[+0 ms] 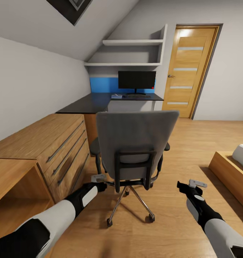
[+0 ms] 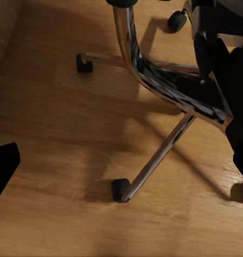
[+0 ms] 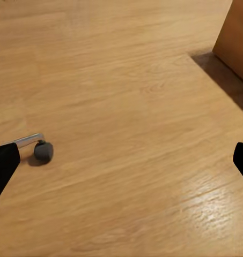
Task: In the bedroom, organize the workspace by keeping the computer under the desk, ensuring the monitor is on the desk, placing the keyboard on the desk next to the monitor, placing the mouse on the desk next to the keyboard, moving the folder from the swivel chair onto the desk next to the mouse, stacking the notebook on top of the folder with the pen on top of the notebook, and positioning the swivel chair next to the desk.
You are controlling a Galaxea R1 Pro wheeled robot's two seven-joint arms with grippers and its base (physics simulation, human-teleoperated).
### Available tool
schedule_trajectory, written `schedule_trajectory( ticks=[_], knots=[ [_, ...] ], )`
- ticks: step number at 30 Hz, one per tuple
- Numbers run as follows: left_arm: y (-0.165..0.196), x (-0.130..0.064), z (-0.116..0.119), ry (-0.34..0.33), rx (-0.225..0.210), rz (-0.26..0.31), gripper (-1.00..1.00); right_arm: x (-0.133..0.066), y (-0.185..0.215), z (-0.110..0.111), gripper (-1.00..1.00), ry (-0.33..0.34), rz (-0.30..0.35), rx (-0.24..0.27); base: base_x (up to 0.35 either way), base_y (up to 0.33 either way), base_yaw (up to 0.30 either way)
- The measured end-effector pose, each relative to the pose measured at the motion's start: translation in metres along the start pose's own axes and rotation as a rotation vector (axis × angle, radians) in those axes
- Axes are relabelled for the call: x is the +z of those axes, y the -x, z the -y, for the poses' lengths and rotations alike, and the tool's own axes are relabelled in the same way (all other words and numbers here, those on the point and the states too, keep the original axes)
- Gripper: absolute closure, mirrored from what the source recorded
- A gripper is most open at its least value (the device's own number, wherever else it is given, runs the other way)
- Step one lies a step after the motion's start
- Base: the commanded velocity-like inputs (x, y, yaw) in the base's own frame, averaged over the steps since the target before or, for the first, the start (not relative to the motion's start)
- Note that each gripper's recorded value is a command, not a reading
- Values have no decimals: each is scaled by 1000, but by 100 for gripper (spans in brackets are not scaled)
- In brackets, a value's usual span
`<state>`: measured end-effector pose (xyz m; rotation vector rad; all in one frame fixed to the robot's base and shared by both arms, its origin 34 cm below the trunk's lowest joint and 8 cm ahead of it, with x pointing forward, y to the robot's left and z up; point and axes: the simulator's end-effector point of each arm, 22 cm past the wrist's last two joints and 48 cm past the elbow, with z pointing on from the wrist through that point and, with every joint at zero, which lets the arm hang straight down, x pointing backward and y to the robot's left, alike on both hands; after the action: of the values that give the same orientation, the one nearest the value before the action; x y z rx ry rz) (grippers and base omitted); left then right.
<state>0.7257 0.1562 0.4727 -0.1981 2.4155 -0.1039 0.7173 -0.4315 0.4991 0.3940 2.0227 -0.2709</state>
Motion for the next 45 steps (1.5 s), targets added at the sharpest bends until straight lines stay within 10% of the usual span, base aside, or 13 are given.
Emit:
schedule_trajectory(
  ticks=[12, 15, 21, 45],
  knots=[
    [-16, 17, -12, 9, -60, 1, -100, 5, -27, -30, -100, 104, -11, 42, 0, 0, 0],
    [-4, 23, -25, 38, -106, 133, -100, 5, -35, -43, -100, 139, -12, 44, 0, 0, 0],
    [-13, 31, -30, 47, -117, 170, -100, 5, -52, -55, -100, 159, -14, 34, 0, 0, 0],
    [-73, 51, -32, 79, -78, 103, -100, 5, -82, -77, -100, 194, -8, -2, 22, 0, 0]
  ],
)
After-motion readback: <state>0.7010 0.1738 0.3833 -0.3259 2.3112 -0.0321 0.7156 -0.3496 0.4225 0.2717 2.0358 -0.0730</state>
